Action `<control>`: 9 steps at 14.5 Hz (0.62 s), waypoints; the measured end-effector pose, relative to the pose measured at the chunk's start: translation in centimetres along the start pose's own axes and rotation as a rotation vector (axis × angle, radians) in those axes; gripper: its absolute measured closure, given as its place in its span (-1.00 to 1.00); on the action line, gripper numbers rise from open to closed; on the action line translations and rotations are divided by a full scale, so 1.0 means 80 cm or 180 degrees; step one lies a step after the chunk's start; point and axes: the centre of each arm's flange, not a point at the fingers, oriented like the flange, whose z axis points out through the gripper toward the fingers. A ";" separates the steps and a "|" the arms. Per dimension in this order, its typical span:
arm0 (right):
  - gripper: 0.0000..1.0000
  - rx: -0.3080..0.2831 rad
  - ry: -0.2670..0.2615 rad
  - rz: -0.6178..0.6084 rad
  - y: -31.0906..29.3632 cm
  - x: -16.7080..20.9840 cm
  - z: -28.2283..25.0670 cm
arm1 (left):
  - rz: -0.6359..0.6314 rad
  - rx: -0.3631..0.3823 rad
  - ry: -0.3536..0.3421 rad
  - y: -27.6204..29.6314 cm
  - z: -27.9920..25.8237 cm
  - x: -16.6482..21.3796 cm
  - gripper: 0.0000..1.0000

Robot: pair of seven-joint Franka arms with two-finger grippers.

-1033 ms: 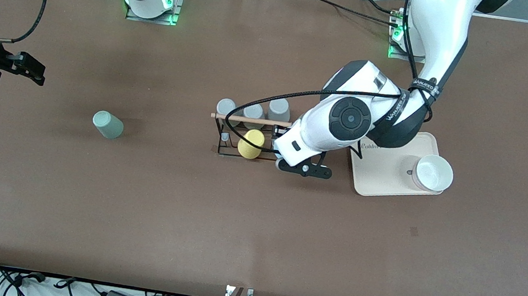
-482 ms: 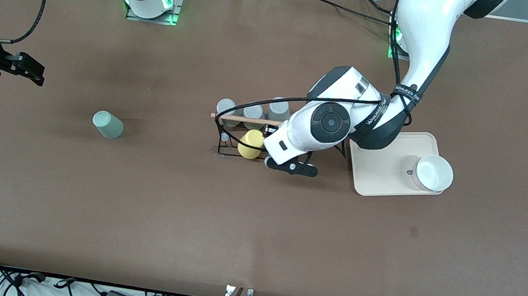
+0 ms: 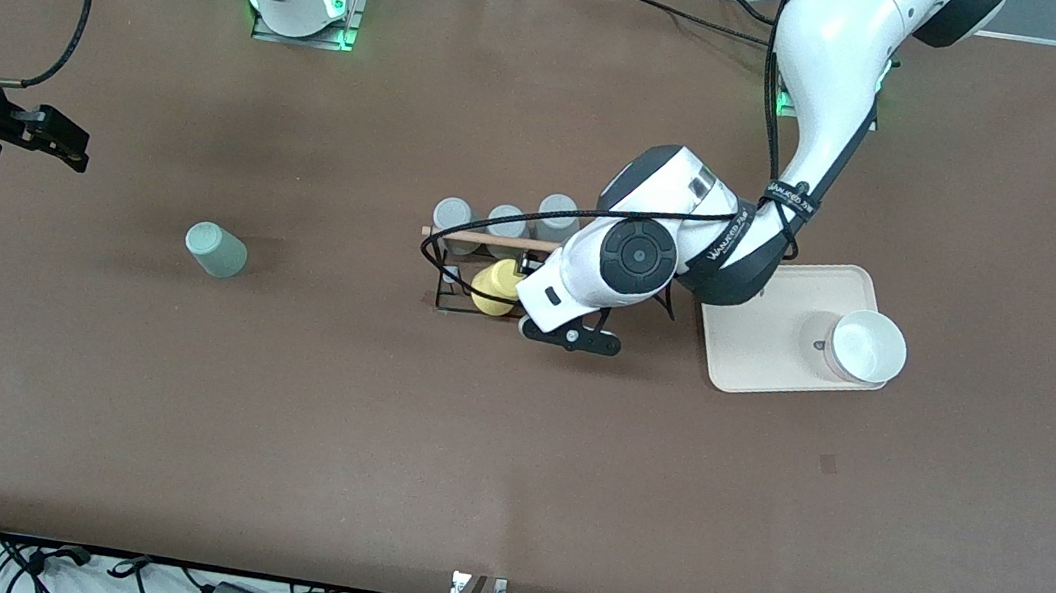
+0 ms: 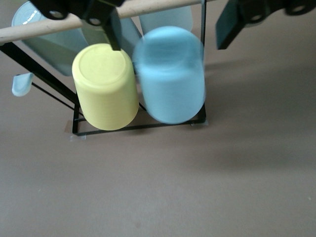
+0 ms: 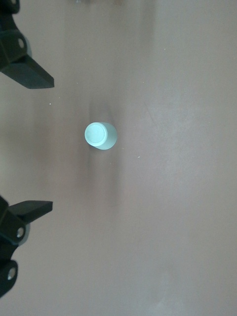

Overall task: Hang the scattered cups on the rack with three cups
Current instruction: 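Carry the light blue cup with the left gripper to the rack, then withdraw the left gripper while the right gripper reaches the teal cup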

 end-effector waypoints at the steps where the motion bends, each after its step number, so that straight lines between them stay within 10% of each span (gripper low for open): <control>1: -1.00 0.0000 -0.0001 0.0000 0.000 0.000 0.000 | -0.0025 -0.0020 0.0085 -0.007 -0.020 0.006 -0.97; 9: -1.00 0.0014 -0.0055 0.0000 -0.001 0.007 0.016 | -0.0664 0.0534 0.0640 -0.217 -0.306 -0.014 -1.00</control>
